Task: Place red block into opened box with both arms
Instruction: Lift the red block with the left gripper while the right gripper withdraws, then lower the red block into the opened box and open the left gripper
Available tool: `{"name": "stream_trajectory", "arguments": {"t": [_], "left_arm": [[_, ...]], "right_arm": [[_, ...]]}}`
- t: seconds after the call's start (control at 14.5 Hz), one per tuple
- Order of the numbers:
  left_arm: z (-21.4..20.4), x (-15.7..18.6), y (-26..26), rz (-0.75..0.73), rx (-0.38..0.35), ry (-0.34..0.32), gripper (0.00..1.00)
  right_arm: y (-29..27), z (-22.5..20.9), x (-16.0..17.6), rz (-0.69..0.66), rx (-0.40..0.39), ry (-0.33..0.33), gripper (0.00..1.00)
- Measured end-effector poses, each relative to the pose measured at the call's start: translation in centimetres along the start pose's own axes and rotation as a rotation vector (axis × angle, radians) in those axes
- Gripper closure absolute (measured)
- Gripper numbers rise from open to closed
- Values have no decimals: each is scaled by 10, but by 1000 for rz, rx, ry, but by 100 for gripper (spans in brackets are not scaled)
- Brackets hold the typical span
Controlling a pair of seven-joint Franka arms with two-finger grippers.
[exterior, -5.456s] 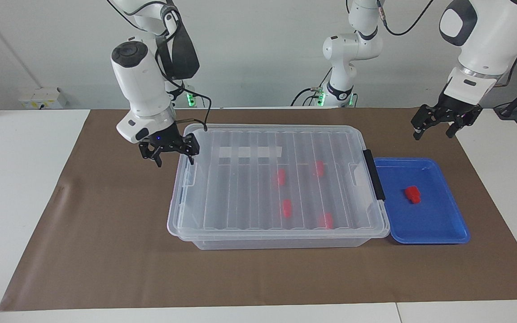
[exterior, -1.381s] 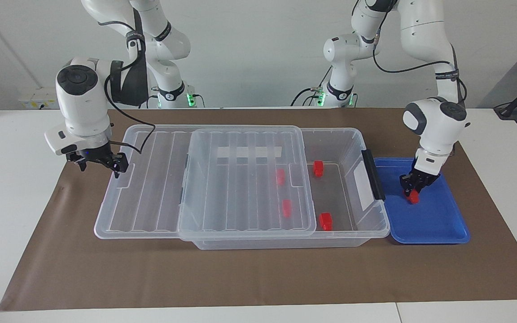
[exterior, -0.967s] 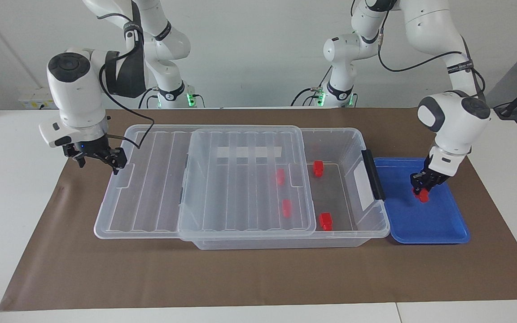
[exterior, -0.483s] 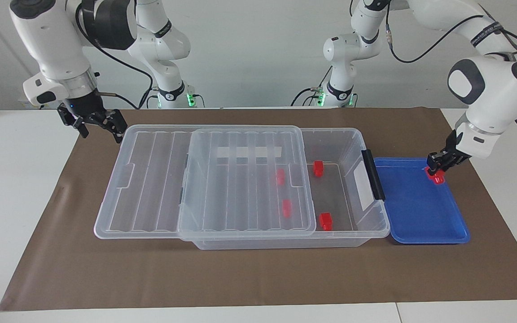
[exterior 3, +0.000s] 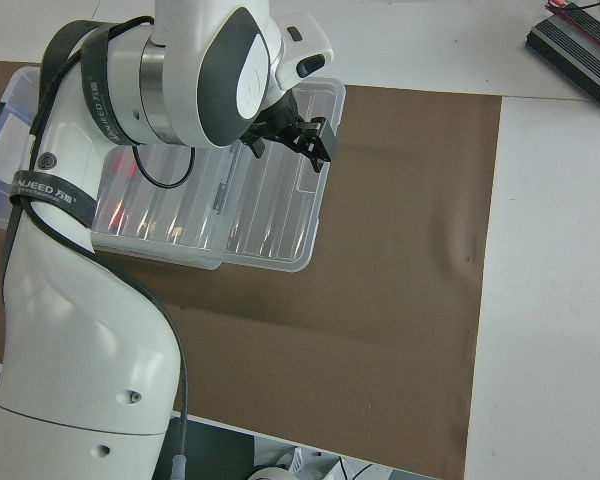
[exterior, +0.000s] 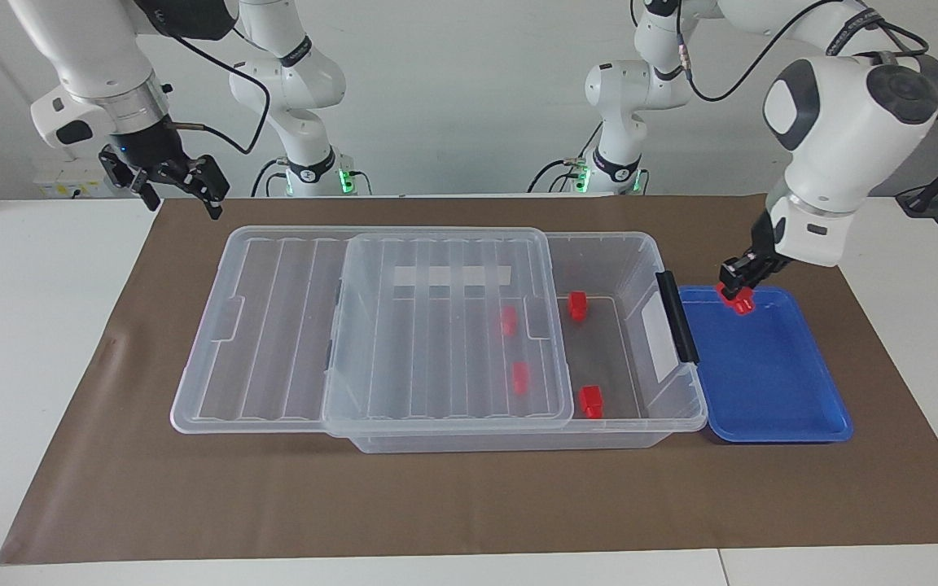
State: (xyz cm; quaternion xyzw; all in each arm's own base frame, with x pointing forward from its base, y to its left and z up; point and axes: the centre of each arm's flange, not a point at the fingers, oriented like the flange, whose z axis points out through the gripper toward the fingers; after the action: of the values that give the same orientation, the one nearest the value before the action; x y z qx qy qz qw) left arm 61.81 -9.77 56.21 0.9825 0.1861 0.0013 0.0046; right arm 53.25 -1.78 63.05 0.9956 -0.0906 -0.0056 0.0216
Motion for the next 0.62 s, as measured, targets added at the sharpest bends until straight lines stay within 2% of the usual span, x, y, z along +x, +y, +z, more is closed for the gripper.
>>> {"name": "stream_trajectory", "arguments": {"t": [0.28, 0.62], "left_arm": [[2, -27, 59, -48, -60, 74, 66], [71, -56, 93, 12, -87, 99, 66]], "right_arm": [[0, 2, 1, 0, -1, -4, 0], [-1, 2, 1, 0, -1, -4, 0]]}}
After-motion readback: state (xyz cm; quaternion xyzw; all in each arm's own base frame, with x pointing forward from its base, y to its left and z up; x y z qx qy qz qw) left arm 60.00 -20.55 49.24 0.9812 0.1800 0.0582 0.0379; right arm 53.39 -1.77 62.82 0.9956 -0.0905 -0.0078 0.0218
